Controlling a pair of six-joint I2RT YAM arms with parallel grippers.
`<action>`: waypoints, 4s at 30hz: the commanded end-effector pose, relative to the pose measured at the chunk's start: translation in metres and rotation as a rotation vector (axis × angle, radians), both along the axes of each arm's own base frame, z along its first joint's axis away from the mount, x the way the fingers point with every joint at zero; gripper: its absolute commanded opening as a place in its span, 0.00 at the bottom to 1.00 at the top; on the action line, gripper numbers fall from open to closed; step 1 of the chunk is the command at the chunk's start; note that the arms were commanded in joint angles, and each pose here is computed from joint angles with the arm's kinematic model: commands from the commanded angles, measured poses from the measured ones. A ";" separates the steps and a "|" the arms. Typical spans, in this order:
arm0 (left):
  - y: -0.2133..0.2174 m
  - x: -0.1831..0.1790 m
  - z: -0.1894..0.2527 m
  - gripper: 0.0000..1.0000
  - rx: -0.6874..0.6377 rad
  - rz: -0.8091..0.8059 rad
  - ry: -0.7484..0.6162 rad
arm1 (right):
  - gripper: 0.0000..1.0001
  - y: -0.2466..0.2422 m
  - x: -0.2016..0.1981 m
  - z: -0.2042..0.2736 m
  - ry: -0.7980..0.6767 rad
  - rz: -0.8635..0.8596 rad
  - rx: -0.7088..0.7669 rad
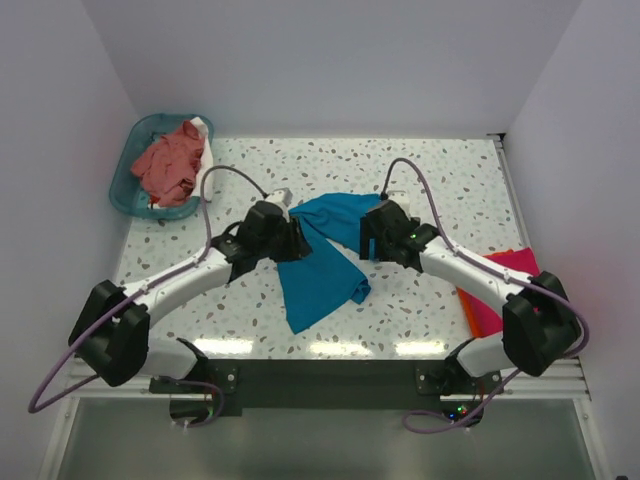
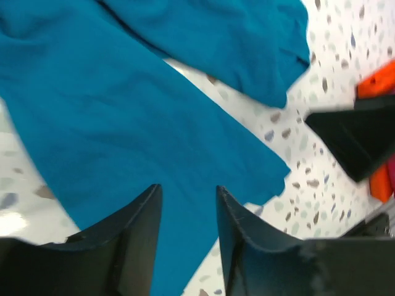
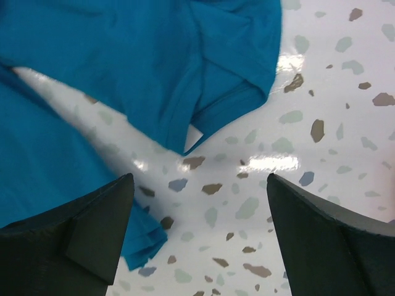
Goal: Fold and stack the t-shirts
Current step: Move the tshirt to the center of the board, then flatten the tshirt out
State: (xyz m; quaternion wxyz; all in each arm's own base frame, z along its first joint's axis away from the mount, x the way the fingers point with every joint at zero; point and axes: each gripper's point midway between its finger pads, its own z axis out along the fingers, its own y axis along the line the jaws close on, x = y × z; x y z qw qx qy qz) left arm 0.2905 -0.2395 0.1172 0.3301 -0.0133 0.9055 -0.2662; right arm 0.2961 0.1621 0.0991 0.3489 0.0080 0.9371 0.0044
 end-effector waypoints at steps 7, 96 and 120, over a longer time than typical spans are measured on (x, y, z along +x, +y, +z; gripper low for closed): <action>-0.061 -0.041 -0.045 0.66 0.124 -0.179 0.030 | 0.86 -0.016 0.056 -0.028 0.039 -0.195 0.156; 0.187 0.085 0.107 0.00 0.494 0.678 -0.231 | 0.00 -0.132 0.112 0.067 -0.098 -0.413 0.102; 0.190 0.091 0.283 0.00 0.286 0.605 -0.624 | 0.01 -0.143 0.101 0.261 -0.484 -0.314 0.114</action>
